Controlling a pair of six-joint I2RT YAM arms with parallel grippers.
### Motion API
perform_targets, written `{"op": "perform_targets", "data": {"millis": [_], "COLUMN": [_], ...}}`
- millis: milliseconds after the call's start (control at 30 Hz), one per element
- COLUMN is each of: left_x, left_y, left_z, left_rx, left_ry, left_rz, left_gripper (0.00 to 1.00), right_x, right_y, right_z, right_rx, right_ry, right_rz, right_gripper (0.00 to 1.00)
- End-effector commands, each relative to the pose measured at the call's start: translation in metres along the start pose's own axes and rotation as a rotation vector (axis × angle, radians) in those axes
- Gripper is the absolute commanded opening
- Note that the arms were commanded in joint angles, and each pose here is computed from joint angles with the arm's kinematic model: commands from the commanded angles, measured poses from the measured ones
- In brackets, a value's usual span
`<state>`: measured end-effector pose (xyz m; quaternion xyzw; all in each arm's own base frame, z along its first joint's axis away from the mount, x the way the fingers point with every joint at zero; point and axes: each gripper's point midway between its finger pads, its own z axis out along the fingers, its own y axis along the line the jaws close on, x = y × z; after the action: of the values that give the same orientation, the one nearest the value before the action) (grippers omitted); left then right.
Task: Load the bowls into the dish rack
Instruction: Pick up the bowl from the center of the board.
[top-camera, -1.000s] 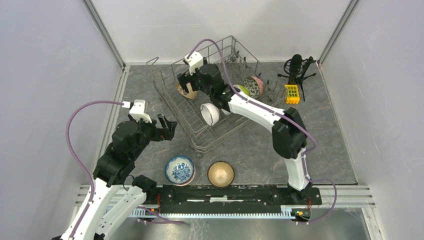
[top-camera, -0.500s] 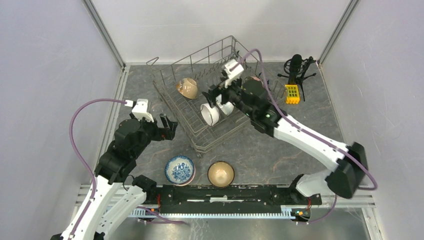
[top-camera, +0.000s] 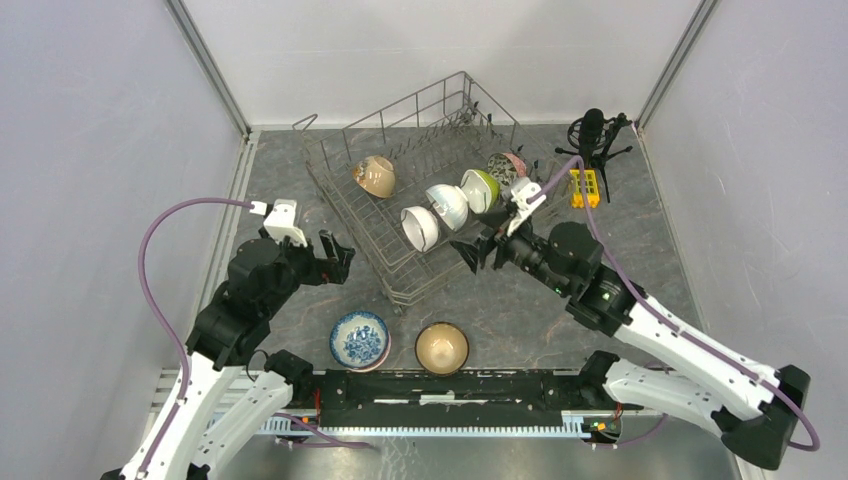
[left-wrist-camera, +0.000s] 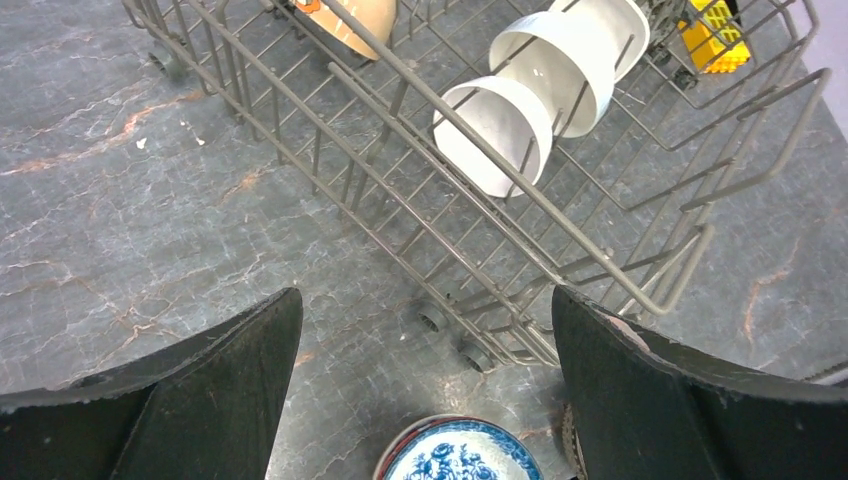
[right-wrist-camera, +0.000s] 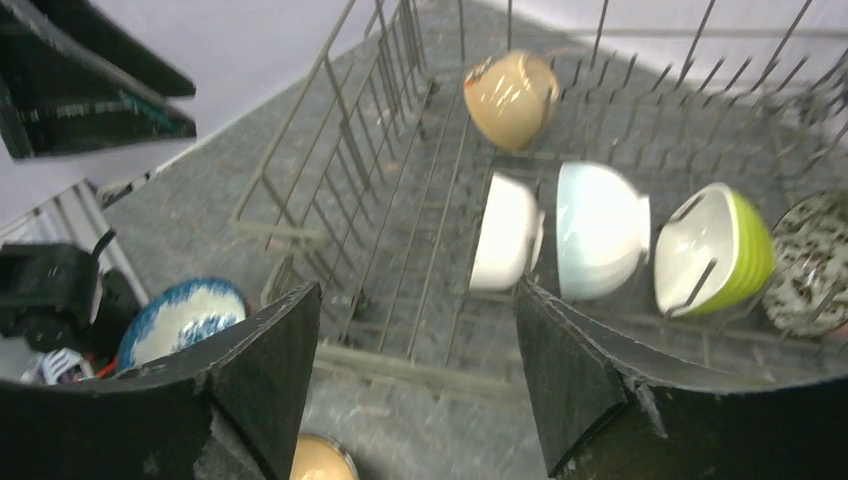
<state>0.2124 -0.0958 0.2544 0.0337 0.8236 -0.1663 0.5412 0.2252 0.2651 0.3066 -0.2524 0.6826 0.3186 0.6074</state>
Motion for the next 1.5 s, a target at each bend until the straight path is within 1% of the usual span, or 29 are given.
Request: {"op": "perform_targets", "data": {"millis": [0, 67, 167, 300, 400, 500, 633, 900, 1033, 1200, 1333, 1467], "left_x": [-0.013, -0.012, -0.007, 0.001, 0.007, 0.014, 0.024, 0.050, 0.061, 0.068, 0.077, 0.089], "left_y": [-0.016, -0.021, -0.027, -0.034, -0.039, -0.042, -0.046, -0.056, -0.060, -0.066, -0.074, -0.081], "left_z": [-0.012, -0.014, -0.016, -0.020, -0.023, -0.027, -0.031, -0.043, -0.046, -0.052, -0.058, -0.064], "left_rx": [0.069, 0.093, 0.131, 0.170, 0.195, 0.219, 0.248, 0.317, 0.348, 0.395, 0.444, 0.495], "left_ry": [-0.010, 0.003, 0.030, 0.077, 0.110, 0.131, 0.168, 0.288, 0.323, 0.349, 0.386, 0.433], "left_rz": [-0.038, -0.049, -0.057, -0.062, -0.072, -0.089, -0.107, -0.112, -0.126, -0.144, -0.179, -0.214], "left_gripper": [1.00, 1.00, 1.00, 1.00, 1.00, 1.00, 1.00, 1.00, 1.00, 1.00, 1.00, 1.00], "right_x": [0.049, 0.071, 0.103, 0.152, 0.186, 0.208, 0.222, 0.220, 0.228, 0.230, 0.239, 0.245], "right_y": [0.016, 0.021, 0.026, 0.039, 0.043, 0.044, 0.051, 0.064, 0.065, 0.062, 0.056, 0.057], "right_z": [-0.023, -0.033, -0.048, -0.068, -0.080, -0.085, -0.083, -0.066, -0.061, -0.051, -0.047, -0.044], "right_rx": [-0.071, -0.091, -0.102, -0.137, -0.132, -0.115, -0.120, -0.106, -0.074, -0.015, 0.044, 0.061], "right_ry": [0.166, 0.246, 0.330, 0.437, 0.505, 0.538, 0.571, 0.580, 0.604, 0.585, 0.596, 0.614], "right_rz": [0.065, 0.082, 0.114, 0.198, 0.248, 0.296, 0.326, 0.343, 0.339, 0.345, 0.331, 0.313], "right_gripper": [0.73, 0.70, 0.67, 0.61, 0.60, 0.59, 0.58, 0.61, 0.61, 0.58, 0.56, 0.52]}}
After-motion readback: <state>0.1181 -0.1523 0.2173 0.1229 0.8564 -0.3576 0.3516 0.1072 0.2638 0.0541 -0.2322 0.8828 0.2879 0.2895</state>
